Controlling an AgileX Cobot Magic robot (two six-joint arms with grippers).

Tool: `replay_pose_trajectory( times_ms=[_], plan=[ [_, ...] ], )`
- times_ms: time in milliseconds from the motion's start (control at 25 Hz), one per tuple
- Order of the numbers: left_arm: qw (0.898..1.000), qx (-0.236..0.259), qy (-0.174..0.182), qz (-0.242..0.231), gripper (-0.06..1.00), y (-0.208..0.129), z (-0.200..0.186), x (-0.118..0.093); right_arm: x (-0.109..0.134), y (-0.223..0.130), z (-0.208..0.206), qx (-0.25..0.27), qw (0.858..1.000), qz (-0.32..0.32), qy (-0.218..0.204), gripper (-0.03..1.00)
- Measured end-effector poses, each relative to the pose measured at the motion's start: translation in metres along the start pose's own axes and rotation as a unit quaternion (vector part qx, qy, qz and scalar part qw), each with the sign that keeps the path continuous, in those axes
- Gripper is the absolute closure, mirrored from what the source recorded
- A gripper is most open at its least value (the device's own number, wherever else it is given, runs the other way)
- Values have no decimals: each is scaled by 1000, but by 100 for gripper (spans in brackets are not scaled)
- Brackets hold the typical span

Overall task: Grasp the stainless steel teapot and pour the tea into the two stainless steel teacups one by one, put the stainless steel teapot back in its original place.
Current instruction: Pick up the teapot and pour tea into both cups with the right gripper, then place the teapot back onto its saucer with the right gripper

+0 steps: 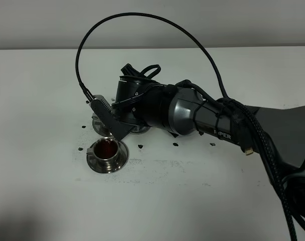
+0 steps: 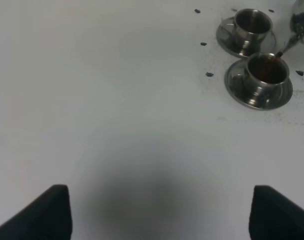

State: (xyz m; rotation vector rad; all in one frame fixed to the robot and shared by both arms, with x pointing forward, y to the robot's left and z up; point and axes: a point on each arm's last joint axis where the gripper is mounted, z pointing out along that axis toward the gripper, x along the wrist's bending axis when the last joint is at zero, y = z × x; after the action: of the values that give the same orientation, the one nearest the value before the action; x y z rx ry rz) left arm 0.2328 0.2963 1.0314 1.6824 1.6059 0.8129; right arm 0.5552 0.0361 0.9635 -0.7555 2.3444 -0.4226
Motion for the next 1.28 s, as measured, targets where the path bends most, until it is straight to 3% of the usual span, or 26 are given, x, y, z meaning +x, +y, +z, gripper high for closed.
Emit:
replay_pose_trajectory(
  times_ms=[280, 440, 600, 760, 1040, 1160, 1280],
  plan=[
    [1000, 0, 0, 0, 25, 0, 0, 0, 0, -18, -13, -36, 996, 74, 37, 79],
    [1000, 0, 0, 0, 25, 0, 0, 0, 0, -34, -29, -76, 982, 155, 71, 79],
    [1000, 0, 0, 0, 25, 0, 0, 0, 8, -55, -45, -137, 950, 259, 108, 79],
    [1000, 0, 0, 0, 25, 0, 0, 0, 35, -60, -54, -184, 915, 337, 125, 79],
    [1000, 0, 0, 0, 25, 0, 0, 0, 64, -47, -53, -205, 856, 431, 199, 79],
    [1000, 0, 0, 0, 25, 0, 0, 0, 66, -40, -46, -204, 842, 450, 217, 79],
    [1000, 0, 0, 0, 25, 0, 0, 0, 71, -31, -32, -192, 839, 451, 236, 79]
  ],
)
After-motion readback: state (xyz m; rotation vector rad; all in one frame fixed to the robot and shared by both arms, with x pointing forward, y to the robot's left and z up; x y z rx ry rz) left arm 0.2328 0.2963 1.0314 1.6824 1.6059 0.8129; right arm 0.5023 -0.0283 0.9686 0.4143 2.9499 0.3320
